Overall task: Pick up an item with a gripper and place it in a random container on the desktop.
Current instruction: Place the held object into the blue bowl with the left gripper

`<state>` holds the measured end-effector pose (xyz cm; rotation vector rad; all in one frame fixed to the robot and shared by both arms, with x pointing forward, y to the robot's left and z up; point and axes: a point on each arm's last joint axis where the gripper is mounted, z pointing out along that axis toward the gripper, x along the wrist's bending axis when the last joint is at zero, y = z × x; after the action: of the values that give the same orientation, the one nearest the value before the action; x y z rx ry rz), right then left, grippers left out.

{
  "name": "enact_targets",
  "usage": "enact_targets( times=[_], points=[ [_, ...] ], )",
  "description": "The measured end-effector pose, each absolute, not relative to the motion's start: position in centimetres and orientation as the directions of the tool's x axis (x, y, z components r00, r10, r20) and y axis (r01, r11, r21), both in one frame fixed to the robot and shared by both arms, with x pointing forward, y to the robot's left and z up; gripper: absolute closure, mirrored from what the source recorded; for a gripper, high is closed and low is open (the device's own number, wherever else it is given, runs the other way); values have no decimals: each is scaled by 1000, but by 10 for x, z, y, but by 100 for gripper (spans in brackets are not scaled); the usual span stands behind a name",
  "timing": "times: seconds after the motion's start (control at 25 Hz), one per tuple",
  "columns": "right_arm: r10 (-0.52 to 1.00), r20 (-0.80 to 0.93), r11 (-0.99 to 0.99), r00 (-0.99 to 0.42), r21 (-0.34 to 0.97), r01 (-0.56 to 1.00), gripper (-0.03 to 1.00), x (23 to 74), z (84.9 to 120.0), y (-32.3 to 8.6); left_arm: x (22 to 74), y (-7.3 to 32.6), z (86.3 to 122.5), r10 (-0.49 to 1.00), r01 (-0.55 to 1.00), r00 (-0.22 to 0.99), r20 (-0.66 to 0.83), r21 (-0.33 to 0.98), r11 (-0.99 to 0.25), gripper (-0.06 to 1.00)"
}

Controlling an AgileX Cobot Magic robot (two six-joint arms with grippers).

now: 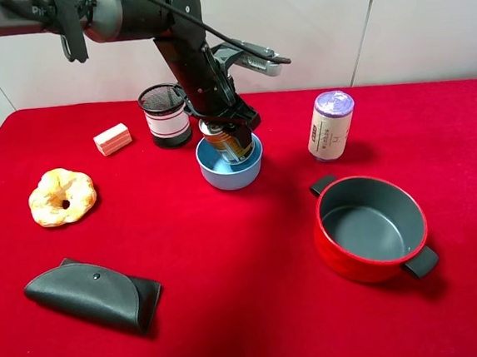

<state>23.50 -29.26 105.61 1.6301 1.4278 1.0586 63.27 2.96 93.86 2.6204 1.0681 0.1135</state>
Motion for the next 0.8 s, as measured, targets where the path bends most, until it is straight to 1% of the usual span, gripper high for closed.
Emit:
enact_targets(
  times=[0.16,0.32,0.44,0.8],
  points=[
    [991,123,-134,52,904,407,28,235,1056,-293,633,29,938,694,669,719,-43,311,-675,29],
    [991,123,-134,52,904,407,28,235,1056,-293,634,29,939,694,667,719,-41,321,-672,22],
    [991,123,-134,52,904,407,28,235,1056,-293,634,28,940,694,666,719,-40,325,-671,20],
    [991,123,-134,52,904,407,28,235,1056,-293,634,29,939,694,667,719,-40,323,-672,18]
  ],
)
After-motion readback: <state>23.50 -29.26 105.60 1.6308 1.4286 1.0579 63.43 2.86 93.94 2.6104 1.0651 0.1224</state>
